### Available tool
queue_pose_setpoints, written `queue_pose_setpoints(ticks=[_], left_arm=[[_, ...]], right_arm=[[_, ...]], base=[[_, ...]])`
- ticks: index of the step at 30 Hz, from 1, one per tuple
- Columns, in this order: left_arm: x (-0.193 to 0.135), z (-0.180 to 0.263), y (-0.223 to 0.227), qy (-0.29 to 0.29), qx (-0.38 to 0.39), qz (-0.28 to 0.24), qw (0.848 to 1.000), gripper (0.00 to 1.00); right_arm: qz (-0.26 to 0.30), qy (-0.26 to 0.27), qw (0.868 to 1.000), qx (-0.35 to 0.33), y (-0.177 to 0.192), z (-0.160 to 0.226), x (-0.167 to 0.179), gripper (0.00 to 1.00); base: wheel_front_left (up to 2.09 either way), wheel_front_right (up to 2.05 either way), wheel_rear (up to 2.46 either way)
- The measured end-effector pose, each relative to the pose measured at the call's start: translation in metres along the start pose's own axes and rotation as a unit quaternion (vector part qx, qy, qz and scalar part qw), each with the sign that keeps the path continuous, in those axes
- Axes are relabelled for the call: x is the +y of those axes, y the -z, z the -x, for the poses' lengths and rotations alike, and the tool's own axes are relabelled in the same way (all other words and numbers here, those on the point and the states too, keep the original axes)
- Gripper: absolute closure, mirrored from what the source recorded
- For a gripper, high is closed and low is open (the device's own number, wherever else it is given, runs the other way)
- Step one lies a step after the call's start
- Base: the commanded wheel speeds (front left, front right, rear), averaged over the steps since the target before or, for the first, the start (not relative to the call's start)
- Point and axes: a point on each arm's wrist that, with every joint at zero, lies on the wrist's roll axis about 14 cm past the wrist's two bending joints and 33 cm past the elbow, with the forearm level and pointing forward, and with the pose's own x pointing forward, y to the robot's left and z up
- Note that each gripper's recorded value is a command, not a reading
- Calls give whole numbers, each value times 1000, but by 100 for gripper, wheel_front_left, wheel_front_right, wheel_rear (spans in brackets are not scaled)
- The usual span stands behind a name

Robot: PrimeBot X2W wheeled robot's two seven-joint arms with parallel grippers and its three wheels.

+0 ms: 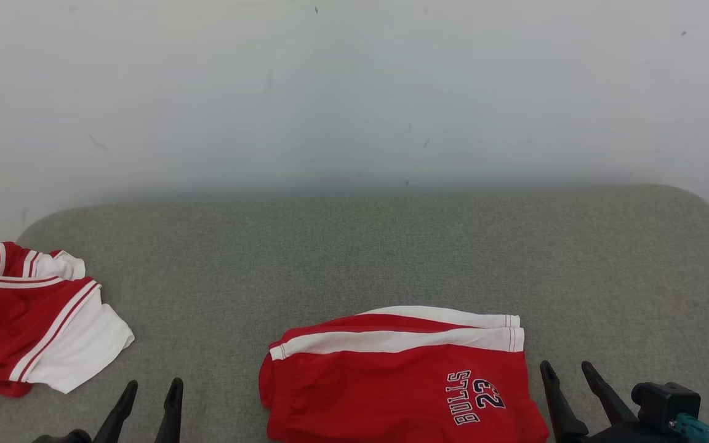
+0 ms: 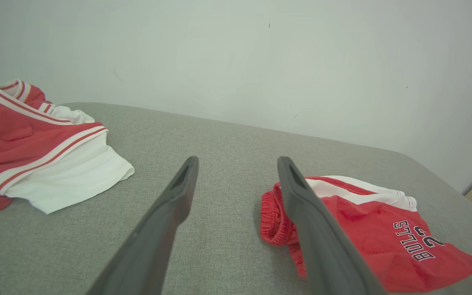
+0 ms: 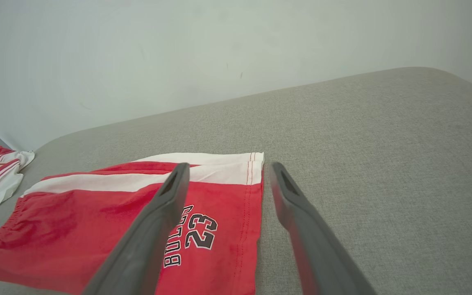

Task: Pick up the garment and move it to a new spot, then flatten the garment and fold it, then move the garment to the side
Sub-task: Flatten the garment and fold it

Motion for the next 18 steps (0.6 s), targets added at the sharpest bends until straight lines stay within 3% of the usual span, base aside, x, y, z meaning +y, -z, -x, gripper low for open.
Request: queue_pose_setpoints(ticks=[9,13,18], left_arm=[[-5,-2,-6,3,-14,-1,1000,0],[-7,-3,-6,4,-12,-2,1000,0],[-13,-5,-6,11,-10,-4,1000,0]], right_arm=[[10,9,1000,13,7,-1,-5,0],[19,42,997,58,22,-3,-19,0],[30,62,993,95,11,-29,-25,0]], base=[[0,0,0],[0,0,0],[0,0,0]])
